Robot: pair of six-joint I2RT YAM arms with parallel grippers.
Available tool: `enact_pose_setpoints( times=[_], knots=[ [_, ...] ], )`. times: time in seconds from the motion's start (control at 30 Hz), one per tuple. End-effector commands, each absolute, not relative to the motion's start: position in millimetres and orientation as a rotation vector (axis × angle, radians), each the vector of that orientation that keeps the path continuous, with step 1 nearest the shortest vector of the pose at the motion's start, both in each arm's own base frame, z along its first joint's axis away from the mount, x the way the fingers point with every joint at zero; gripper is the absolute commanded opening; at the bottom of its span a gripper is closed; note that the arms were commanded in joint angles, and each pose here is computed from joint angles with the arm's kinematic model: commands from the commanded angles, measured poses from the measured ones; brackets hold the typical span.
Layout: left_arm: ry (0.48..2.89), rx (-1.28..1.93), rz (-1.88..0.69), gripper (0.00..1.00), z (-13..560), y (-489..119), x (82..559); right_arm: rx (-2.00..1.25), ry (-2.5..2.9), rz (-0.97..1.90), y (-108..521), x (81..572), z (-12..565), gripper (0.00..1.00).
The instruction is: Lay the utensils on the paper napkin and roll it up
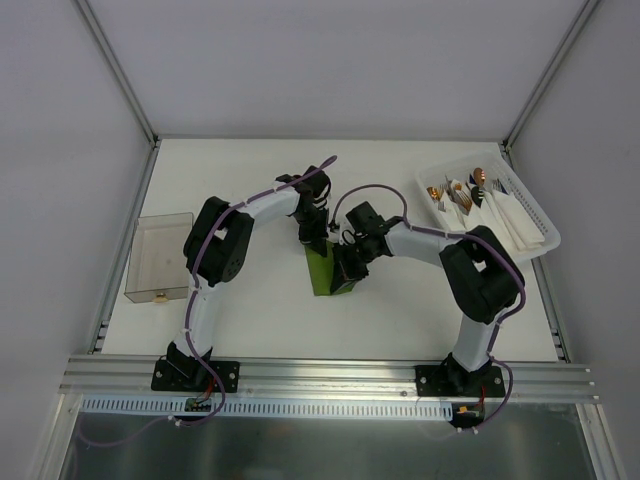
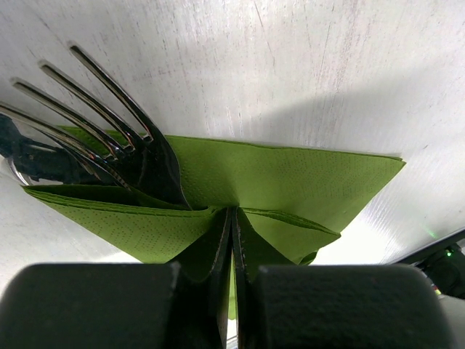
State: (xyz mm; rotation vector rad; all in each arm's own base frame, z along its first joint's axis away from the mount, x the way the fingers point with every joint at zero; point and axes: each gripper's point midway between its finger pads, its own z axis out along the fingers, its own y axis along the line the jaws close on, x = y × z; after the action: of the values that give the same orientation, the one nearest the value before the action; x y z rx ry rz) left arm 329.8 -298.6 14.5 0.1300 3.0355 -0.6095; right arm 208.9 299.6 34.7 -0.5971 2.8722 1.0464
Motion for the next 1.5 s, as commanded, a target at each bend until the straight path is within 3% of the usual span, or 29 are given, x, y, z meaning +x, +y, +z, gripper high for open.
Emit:
enact_pose_setpoints(
  times=[0.0,0.13,0.33,0.53,0.63,0.83,1.23,1.47],
  knots=[
    [3.098,0.073,-0.441,0.00,-21,-272,326,-0.583,2.806,1.103,303,222,55,0.00],
    [3.095,0.042,-0.459,0.00,-22,-272,327,-0.544,2.743,1.149,297,241,75,0.04],
    [3.085,-0.026,-0.511,0.00,-22,-270,334,-0.424,2.730,1.086,267,271,78,0.19],
    [3.078,-0.056,-0.547,0.00,-24,-272,340,-0.303,2.756,0.997,232,293,71,0.41],
    [3.077,-0.077,-0.565,0.00,-27,-273,342,-0.249,2.767,0.965,220,302,67,0.58],
    [3.069,-0.082,-0.582,0.00,-26,-275,344,-0.171,2.860,0.966,219,302,47,0.70],
    [3.077,-0.084,-0.578,0.00,-29,-274,341,-0.144,3.032,0.985,236,286,15,0.71],
    [3.074,-0.084,-0.577,0.00,-28,-274,341,-0.143,2.973,1.210,260,287,27,0.64]
  ],
)
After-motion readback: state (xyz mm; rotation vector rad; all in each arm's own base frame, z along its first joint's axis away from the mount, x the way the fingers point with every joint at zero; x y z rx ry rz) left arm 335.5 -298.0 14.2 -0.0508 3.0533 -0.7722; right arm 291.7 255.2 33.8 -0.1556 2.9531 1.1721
